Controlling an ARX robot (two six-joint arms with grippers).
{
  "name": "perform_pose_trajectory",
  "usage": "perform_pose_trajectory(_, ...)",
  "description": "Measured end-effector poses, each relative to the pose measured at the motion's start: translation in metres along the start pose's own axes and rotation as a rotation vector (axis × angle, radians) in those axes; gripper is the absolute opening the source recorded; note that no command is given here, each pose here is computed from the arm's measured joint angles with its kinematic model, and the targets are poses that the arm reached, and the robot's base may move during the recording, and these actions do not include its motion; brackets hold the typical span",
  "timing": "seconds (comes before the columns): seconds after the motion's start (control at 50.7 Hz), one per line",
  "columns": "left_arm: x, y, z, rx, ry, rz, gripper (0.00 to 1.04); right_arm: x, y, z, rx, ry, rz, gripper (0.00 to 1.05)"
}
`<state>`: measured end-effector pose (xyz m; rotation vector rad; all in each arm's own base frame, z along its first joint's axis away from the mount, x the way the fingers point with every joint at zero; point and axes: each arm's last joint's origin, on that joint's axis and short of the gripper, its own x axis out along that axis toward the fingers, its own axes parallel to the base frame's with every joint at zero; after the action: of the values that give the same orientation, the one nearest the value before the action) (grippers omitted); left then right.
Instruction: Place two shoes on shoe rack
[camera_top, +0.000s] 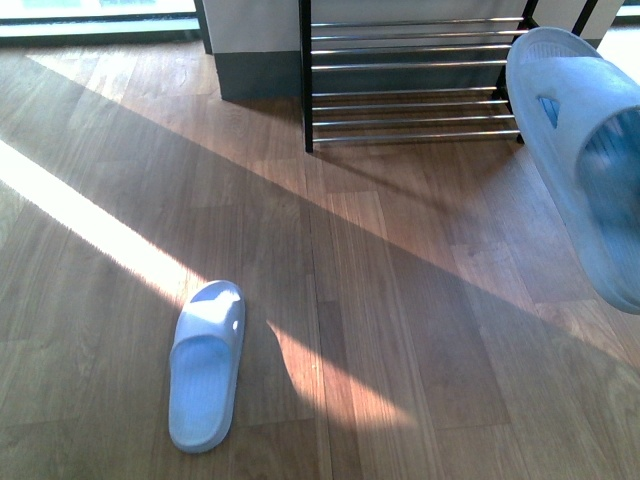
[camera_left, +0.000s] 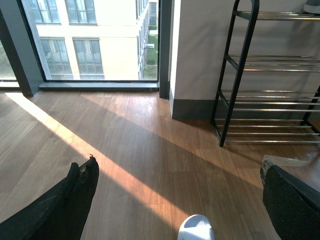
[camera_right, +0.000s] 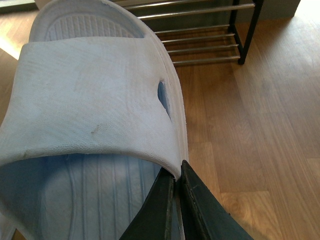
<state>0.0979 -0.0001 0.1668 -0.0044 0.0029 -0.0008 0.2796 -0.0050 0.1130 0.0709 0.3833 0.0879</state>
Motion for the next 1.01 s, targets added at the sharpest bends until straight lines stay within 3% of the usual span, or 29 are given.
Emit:
perform_pose_trajectory(0.059, 0.000, 0.000, 0.000, -0.003, 0.002, 0.005, 0.95, 0.000, 0.000, 0.000, 0.000, 0.000, 0.000, 0.01)
perform_pose_trajectory(0.118, 0.002, -0.002, -0.001, -0.073, 0.256, 0.174, 0.95, 0.000, 0.000, 0.000, 0.000, 0.001, -0.001, 0.01)
perform_pose_trajectory(0.177, 0.014, -0.004, -0.003, -0.098, 0.412, 0.267, 0.95, 0.000, 0.000, 0.000, 0.000, 0.000, -0.001, 0.01)
perform_pose_trajectory(0.197, 0.019, -0.006, -0.006, -0.107, 0.435, 0.272, 0.95, 0.000, 0.000, 0.000, 0.000, 0.000, 0.000, 0.01)
perform_pose_trajectory(0.217, 0.058, -0.017, -0.020, -0.089, 0.521, 0.246, 0.95, 0.000, 0.001, 0.000, -0.001, 0.001, 0.004, 0.01)
perform_pose_trajectory(0.296, 0.095, -0.028, -0.034, -0.022, 0.567, 0.195, 0.95, 0.000, 0.000, 0.000, 0.000, 0.001, 0.001, 0.01)
perform_pose_trajectory(0.394, 0.140, -0.038, -0.071, 0.109, 0.685, 0.164, 0.95, 0.000, 0.000, 0.000, 0.000, 0.001, 0.001, 0.01)
perform_pose_trajectory(0.493, 0.172, -0.046, -0.126, 0.238, 0.868, 0.116, 0.95, 0.000, 0.000, 0.000, -0.001, 0.001, 0.001, 0.01)
perform_pose_trajectory(0.67, 0.194, -0.061, -0.218, 0.357, 1.127, 0.044, 0.95, 0.000, 0.000, 0.000, 0.000, 0.001, 0.001, 0.01)
perform_pose_trajectory(0.769, 0.201, -0.063, -0.250, 0.384, 1.198, 0.051, 0.95, 0.000, 0.000, 0.000, 0.000, 0.001, 0.001, 0.01)
perform_pose_trajectory(1.005, 0.225, -0.067, -0.296, 0.388, 1.217, 0.058, 0.95, 0.000, 0.000, 0.000, -0.001, 0.001, 0.001, 0.01)
